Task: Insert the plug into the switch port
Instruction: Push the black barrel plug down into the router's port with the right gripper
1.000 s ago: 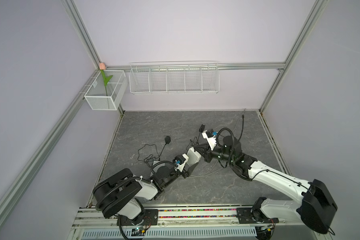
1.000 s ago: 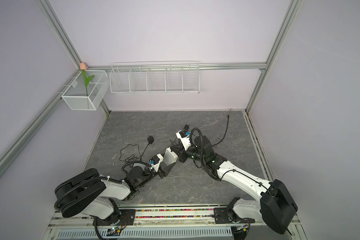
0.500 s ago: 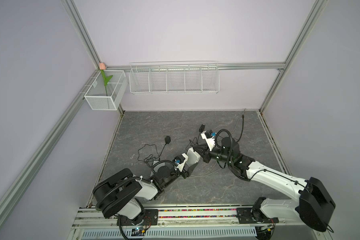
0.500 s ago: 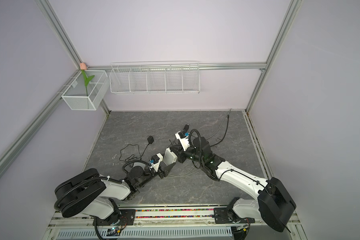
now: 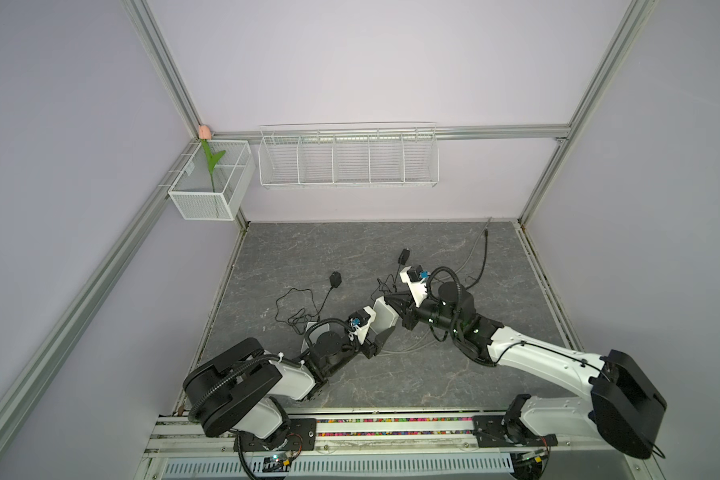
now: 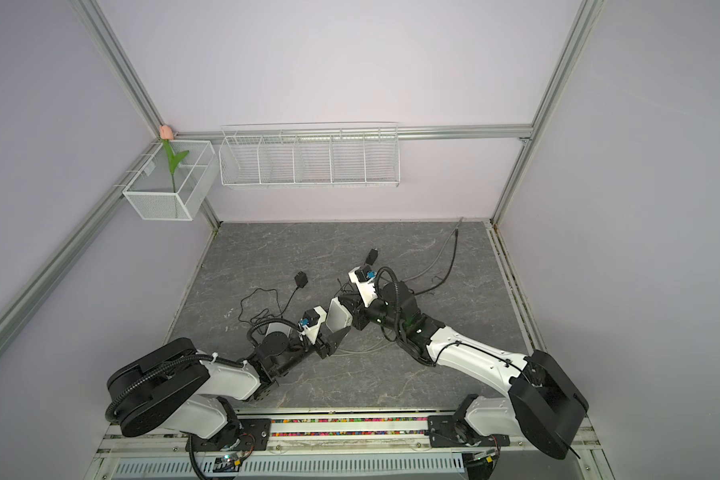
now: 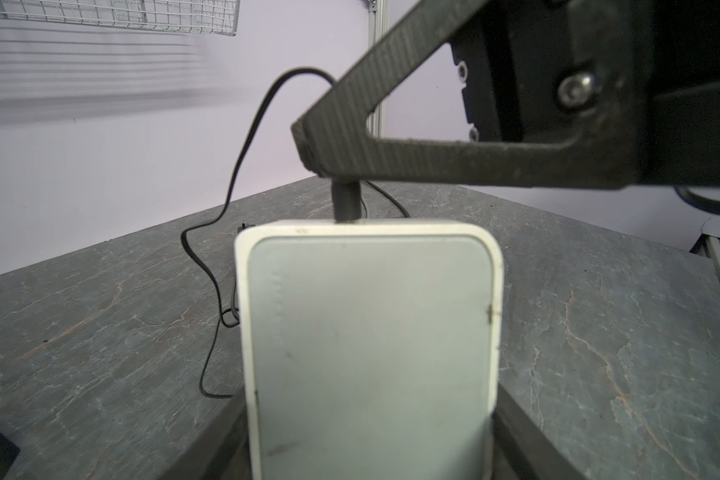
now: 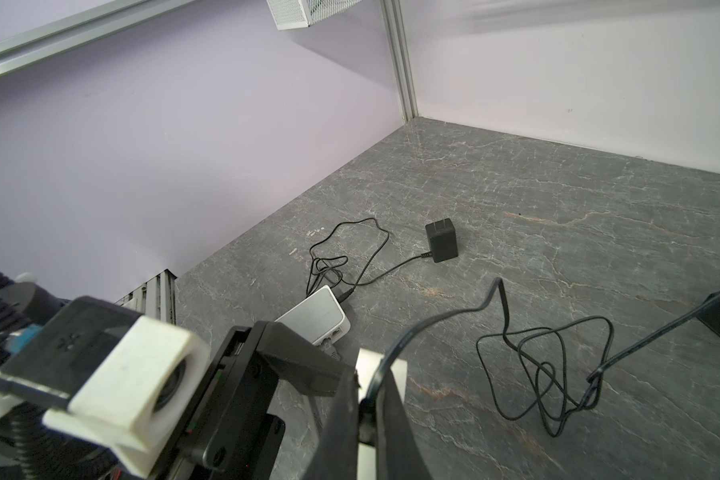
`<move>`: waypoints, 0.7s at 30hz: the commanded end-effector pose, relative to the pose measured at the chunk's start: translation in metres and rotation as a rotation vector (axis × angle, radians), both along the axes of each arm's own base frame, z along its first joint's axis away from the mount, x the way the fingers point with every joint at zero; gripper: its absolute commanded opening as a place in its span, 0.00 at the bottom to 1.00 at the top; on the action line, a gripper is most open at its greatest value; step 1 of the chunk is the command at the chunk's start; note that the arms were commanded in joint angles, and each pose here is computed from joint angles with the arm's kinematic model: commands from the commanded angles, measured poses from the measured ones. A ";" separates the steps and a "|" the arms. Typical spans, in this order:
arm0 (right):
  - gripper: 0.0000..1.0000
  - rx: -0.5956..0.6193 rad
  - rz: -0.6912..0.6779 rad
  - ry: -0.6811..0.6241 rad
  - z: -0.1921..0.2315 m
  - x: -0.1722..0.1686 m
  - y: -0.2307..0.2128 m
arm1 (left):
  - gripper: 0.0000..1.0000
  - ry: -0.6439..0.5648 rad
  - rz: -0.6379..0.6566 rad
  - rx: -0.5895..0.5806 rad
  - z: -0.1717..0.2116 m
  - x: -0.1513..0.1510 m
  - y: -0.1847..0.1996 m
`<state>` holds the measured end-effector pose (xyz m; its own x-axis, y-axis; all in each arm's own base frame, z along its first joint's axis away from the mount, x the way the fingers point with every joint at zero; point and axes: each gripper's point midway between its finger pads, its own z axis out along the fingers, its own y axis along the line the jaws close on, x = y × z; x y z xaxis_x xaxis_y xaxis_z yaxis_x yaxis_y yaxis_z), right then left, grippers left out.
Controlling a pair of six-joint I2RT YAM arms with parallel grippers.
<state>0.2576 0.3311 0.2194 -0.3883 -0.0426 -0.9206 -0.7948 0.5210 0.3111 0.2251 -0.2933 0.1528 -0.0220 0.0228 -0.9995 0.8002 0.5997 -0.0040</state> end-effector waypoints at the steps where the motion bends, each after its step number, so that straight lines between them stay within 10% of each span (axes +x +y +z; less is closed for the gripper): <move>1: 0.07 -0.123 0.095 0.149 -0.061 -0.034 0.005 | 0.00 -0.165 -0.009 -0.217 0.078 -0.004 0.002; 21: 0.07 -0.157 0.119 0.188 -0.081 -0.042 0.009 | 0.00 -0.217 -0.022 -0.297 0.114 -0.020 0.018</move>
